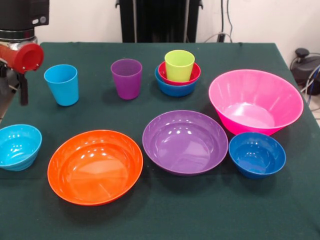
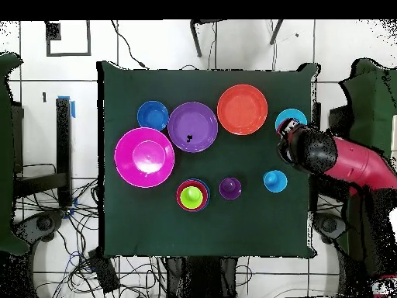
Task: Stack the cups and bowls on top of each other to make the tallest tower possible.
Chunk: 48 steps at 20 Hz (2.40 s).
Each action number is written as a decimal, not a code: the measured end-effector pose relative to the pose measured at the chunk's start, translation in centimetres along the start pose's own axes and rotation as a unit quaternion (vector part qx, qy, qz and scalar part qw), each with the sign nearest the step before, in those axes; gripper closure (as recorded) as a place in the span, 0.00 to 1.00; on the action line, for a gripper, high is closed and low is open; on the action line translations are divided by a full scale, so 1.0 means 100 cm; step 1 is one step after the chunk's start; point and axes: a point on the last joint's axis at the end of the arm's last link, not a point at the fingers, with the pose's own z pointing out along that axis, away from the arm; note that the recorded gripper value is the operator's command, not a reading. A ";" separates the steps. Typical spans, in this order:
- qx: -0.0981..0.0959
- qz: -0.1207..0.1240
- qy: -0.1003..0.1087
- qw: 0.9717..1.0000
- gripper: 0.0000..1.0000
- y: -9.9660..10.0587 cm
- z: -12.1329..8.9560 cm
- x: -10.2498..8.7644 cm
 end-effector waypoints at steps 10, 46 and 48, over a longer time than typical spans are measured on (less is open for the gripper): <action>0.005 0.022 -0.012 1.000 0.00 -0.002 -0.008 -0.018; 0.012 0.104 -0.006 0.995 0.00 0.021 -0.002 -0.033; 0.011 0.105 -0.006 0.994 0.00 0.021 0.002 -0.036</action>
